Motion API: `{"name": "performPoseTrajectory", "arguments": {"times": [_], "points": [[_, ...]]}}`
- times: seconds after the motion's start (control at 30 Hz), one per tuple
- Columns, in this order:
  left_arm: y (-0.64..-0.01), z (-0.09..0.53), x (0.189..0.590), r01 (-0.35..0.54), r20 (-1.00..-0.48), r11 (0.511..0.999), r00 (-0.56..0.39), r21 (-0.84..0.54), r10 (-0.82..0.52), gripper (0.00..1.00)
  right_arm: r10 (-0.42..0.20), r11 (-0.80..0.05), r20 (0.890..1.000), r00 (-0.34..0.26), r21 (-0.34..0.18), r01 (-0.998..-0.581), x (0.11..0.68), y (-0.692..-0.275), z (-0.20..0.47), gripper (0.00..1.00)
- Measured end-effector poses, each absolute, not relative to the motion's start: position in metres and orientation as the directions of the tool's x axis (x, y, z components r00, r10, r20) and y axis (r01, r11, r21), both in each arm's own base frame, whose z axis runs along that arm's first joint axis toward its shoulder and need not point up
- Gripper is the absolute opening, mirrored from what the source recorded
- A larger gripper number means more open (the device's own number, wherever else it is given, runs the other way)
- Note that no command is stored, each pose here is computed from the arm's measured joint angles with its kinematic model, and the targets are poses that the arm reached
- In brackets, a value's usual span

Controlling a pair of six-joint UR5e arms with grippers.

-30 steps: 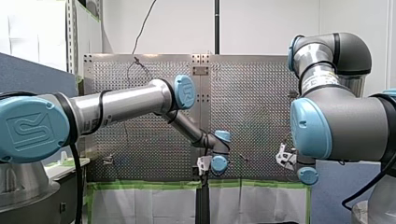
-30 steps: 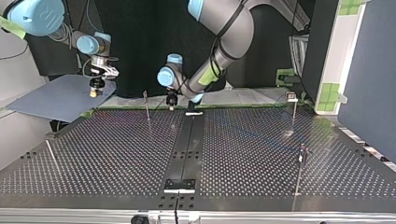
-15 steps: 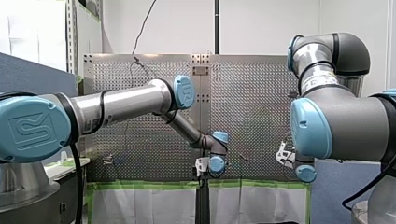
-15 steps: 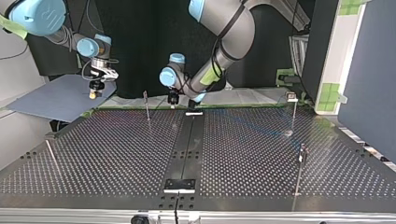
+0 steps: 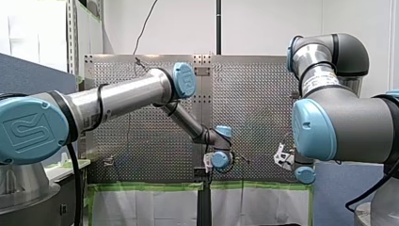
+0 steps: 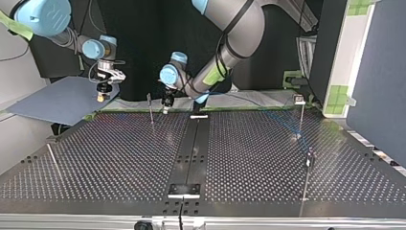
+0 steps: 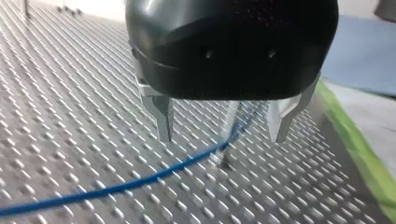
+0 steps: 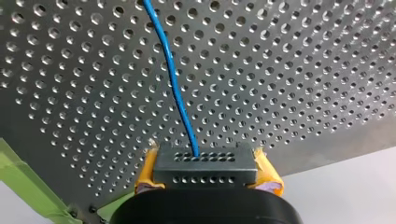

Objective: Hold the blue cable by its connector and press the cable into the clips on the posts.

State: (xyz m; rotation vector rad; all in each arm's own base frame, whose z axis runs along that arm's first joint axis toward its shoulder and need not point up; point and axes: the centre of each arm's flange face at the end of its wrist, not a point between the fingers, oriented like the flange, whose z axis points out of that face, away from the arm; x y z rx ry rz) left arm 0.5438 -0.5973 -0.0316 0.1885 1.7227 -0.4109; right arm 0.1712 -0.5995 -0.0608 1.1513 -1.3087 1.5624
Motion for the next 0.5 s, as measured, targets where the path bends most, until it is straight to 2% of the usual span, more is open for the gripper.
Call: {"name": "performPoseTrajectory", "arguments": {"times": [0.5], "points": [[-0.608,-0.055,0.485,0.488,-0.947,0.864,-0.319,-0.126,0.042,1.0,-0.005,-0.175,0.958,-0.286,-0.283,-0.943,0.183,-0.594,-0.063,0.0]]}}
